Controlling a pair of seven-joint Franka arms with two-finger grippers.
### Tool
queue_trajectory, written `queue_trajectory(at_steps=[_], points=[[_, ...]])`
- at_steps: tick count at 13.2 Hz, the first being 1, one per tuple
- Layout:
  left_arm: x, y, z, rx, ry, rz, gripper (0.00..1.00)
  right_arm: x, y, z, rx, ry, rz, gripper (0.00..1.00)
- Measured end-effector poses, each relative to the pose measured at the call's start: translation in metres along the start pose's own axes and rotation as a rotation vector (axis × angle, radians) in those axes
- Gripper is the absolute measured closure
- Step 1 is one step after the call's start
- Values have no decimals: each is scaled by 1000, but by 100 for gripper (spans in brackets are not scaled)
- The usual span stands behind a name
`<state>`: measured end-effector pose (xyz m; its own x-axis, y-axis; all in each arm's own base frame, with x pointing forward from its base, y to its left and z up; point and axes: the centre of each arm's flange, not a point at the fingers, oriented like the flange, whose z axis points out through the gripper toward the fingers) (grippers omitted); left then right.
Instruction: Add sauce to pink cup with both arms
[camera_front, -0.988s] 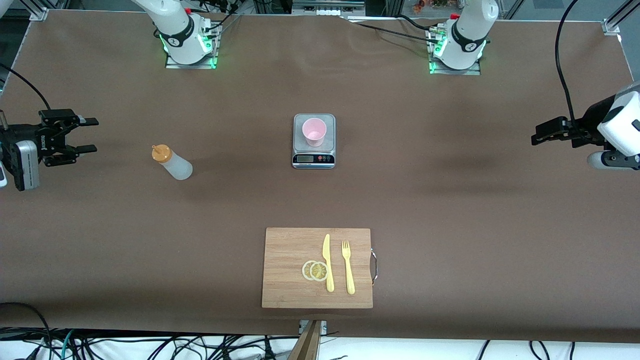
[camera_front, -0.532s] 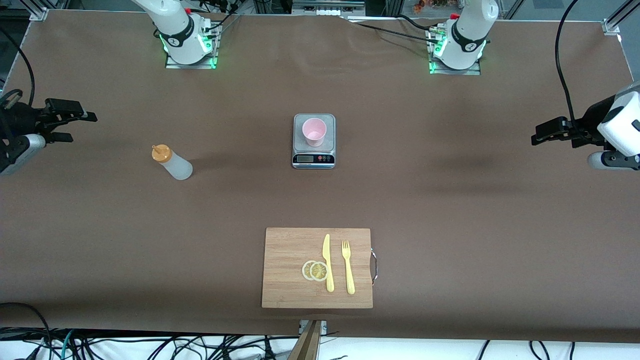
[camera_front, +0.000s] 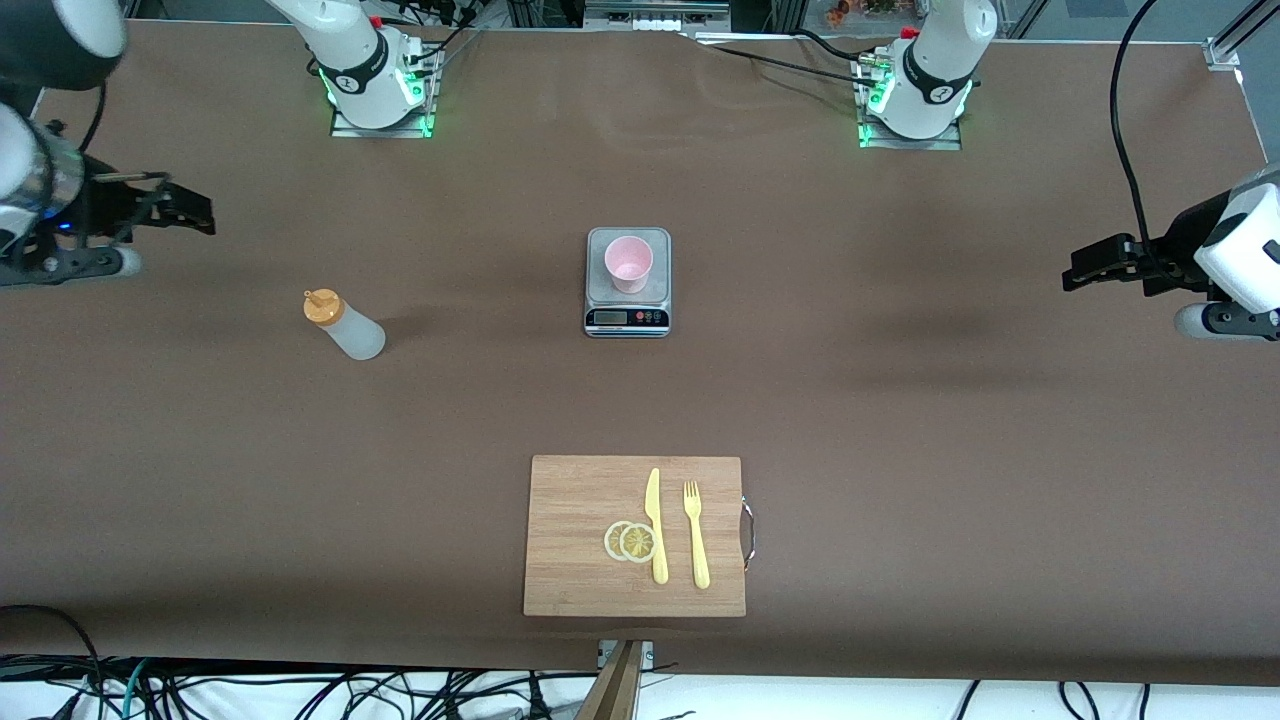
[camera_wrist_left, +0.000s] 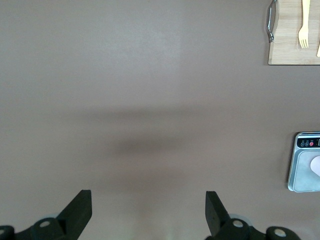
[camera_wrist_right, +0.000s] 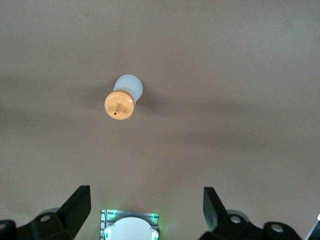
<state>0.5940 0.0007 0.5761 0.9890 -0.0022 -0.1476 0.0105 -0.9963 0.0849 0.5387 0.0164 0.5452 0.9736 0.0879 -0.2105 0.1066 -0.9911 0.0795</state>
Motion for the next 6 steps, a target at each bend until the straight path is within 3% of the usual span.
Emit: queue_trajectory(at_steps=[4,6], points=[[0,0,0,0,0,0,0,-6,37,-15,95,90,110,0],[0,0,0,0,0,0,0,-9,49,-27,113,135,133,0]])
